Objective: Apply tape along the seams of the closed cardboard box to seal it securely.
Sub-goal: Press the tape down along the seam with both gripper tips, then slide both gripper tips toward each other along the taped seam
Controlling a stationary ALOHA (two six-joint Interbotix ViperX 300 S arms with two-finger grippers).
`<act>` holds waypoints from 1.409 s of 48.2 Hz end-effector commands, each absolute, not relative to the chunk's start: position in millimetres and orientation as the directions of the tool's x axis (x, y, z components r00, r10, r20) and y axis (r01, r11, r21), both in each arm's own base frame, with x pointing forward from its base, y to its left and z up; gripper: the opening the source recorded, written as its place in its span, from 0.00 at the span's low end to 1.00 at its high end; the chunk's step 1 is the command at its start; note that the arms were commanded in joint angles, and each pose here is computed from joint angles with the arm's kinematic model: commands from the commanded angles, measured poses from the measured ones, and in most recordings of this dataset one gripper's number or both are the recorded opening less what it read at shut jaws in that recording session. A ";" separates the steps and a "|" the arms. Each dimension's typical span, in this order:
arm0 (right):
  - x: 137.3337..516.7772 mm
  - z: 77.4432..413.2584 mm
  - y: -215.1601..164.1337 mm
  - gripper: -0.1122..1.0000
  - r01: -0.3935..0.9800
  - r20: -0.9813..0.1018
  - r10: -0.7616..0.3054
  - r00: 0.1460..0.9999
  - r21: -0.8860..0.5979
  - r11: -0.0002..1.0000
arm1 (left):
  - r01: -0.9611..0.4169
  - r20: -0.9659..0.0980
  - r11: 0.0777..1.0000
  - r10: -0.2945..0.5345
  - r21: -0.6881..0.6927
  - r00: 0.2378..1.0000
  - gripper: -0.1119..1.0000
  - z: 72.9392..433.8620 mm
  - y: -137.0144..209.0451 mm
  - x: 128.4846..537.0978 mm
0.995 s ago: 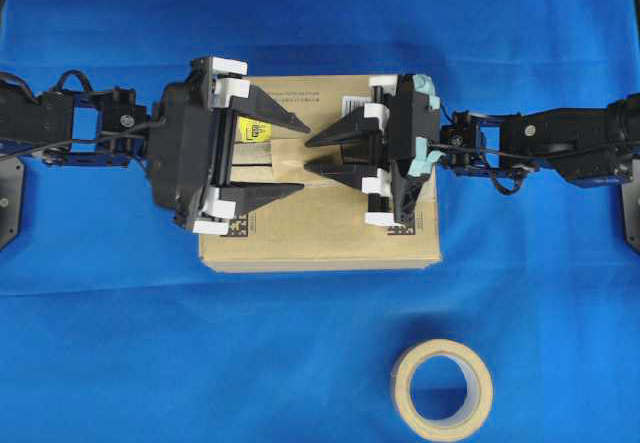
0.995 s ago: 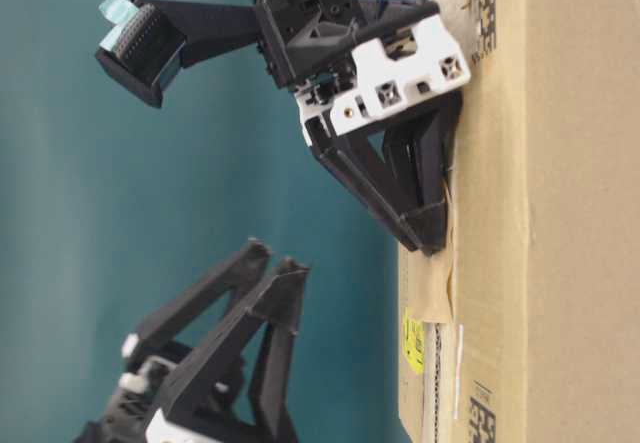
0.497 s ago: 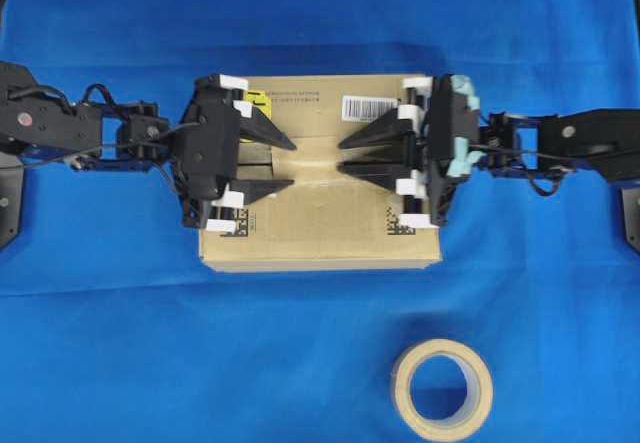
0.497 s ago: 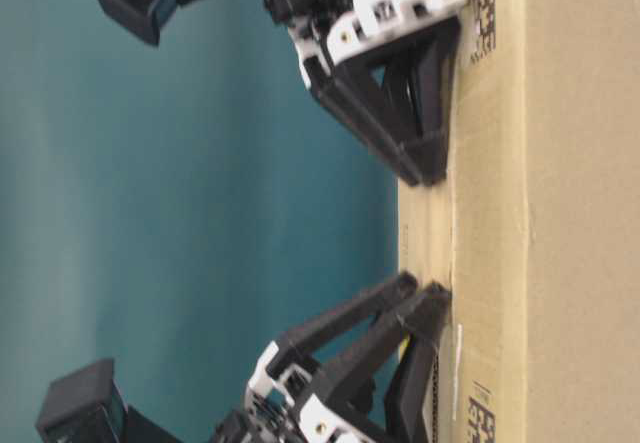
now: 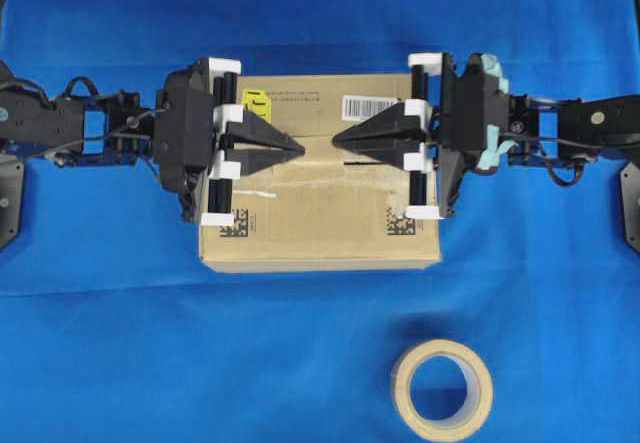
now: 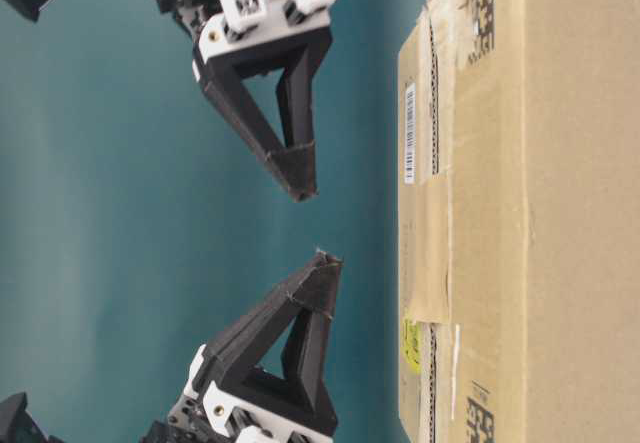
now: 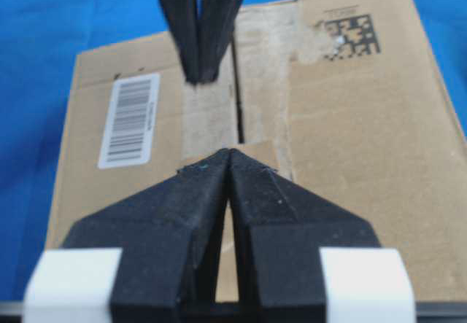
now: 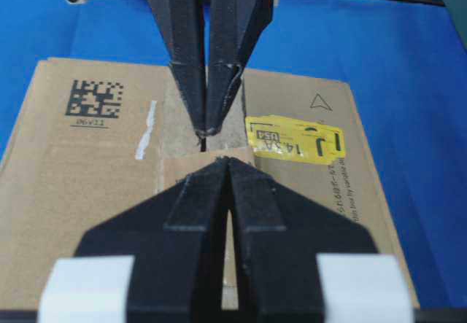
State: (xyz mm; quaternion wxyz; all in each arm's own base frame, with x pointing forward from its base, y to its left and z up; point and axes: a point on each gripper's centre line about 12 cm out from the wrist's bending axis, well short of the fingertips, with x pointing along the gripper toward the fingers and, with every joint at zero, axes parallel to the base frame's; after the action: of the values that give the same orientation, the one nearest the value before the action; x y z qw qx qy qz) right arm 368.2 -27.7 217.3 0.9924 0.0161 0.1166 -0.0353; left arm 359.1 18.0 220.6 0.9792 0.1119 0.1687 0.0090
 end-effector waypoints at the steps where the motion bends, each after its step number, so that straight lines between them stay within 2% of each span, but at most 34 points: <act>1: 376.4 225.5 -28.3 0.10 0.072 -0.207 -0.066 0.976 0.024 0.997 | 0.006 -0.283 0.975 0.058 0.220 0.957 0.10 234.3 18.3 362.8; 22: 402.5 185.7 -42.9 0.10 0.111 -0.298 -0.095 0.950 0.040 0.993 | -0.010 -0.391 0.979 0.091 0.205 0.916 0.10 191.1 32.3 368.1; 39: 404.8 173.5 -43.3 0.10 0.116 -0.327 -0.094 0.940 0.047 0.992 | -0.023 -0.446 0.983 0.103 0.182 0.889 0.10 168.1 37.7 363.5; 58: 369.5 160.7 -46.8 0.10 0.165 -0.394 -0.122 0.911 0.076 0.983 | -0.063 -0.477 0.986 0.130 0.153 0.869 0.10 159.5 45.6 333.2; 68: 353.4 172.5 -44.8 0.10 0.174 -0.353 -0.131 0.926 0.092 0.980 | -0.071 -0.444 0.988 0.127 0.139 0.887 0.10 171.7 42.8 327.6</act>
State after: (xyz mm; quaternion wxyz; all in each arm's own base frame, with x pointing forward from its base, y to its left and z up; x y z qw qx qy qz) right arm 355.4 -44.2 158.0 0.9753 0.0594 0.1989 -0.0761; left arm 327.5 41.7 160.0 0.9656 0.0601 0.2486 0.0474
